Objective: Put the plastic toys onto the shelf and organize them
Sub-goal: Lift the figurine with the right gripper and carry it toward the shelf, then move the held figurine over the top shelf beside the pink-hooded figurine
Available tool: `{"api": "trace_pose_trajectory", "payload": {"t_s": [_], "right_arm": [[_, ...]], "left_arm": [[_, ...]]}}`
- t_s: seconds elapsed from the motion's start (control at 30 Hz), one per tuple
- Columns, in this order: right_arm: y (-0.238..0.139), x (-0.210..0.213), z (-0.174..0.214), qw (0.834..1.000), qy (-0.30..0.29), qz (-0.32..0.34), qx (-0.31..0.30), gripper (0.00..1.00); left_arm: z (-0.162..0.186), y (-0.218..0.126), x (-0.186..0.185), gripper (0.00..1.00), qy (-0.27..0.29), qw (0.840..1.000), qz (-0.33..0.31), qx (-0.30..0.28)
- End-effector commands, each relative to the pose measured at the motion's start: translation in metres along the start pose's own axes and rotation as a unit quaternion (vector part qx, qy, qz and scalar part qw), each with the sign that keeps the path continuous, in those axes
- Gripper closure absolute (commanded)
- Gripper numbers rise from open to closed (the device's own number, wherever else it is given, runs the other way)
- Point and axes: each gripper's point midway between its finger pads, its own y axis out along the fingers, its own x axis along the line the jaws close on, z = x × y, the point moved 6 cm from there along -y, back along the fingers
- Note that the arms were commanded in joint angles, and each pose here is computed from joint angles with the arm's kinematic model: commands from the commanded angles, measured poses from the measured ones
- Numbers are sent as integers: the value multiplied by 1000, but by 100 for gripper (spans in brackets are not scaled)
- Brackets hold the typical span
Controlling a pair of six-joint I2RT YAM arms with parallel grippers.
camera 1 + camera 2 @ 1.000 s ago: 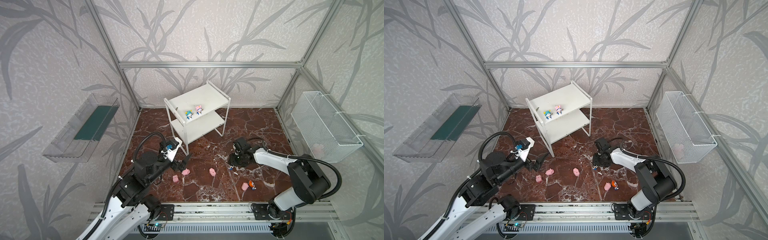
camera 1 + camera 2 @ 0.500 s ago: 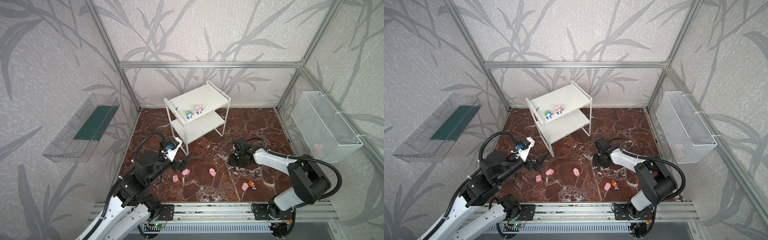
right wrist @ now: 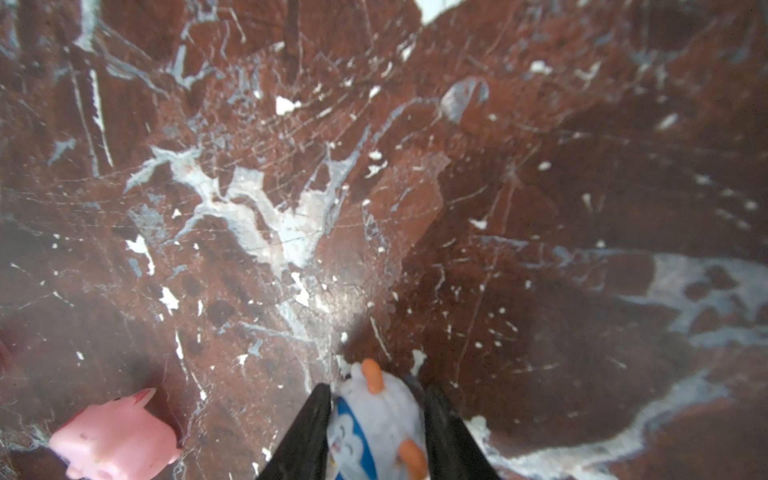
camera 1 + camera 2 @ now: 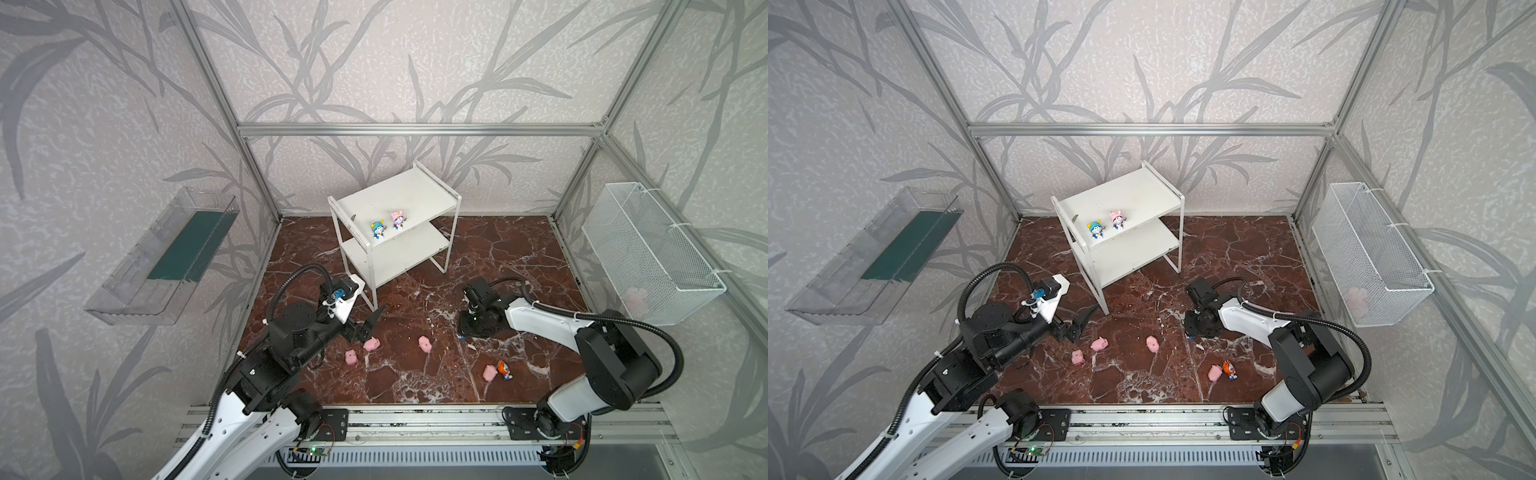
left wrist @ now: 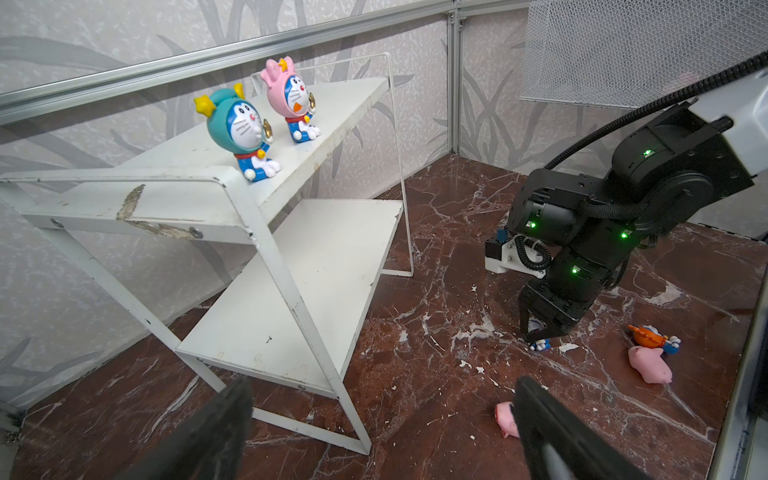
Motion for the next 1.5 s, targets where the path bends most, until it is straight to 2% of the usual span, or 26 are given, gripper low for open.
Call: {"api": "trace_pose_trajectory", "payload": {"t_s": [0.0, 0.13, 0.27, 0.47, 0.67, 0.93, 1.13, 1.33, 1.47], "right_arm": [[-5, 0, 1, 1000, -4, 7, -6, 66], [-14, 3, -5, 999, -17, 2, -30, 71], [-33, 9, -16, 996, -55, -9, -75, 76], [-81, 24, -39, 976, -135, -14, -171, 78], [-143, 53, -72, 929, -236, -27, -283, 78], [-226, 94, -109, 843, -333, -41, -421, 78], [-264, 122, -130, 809, -364, -64, -457, 79], [-286, 148, -138, 754, -421, -104, -494, 79], [-290, 162, -150, 743, -443, -111, -489, 81]], "left_arm": [[1, 2, -1, 1, 1, 1000, 5, -3], [2, 3, -1, 1, 2, 1000, 6, -1], [2, 3, -1, 1, 2, 1000, 6, 0], [2, 4, -1, 1, 2, 1000, 7, 2], [3, 6, -2, 1, 1, 1000, 9, 5], [4, 7, -1, 1, 3, 1000, 7, 8], [3, 9, -3, 1, 0, 1000, 14, 9], [4, 10, -3, 1, 0, 1000, 15, 10], [4, 8, -2, 1, 2, 1000, 12, 7]]}}
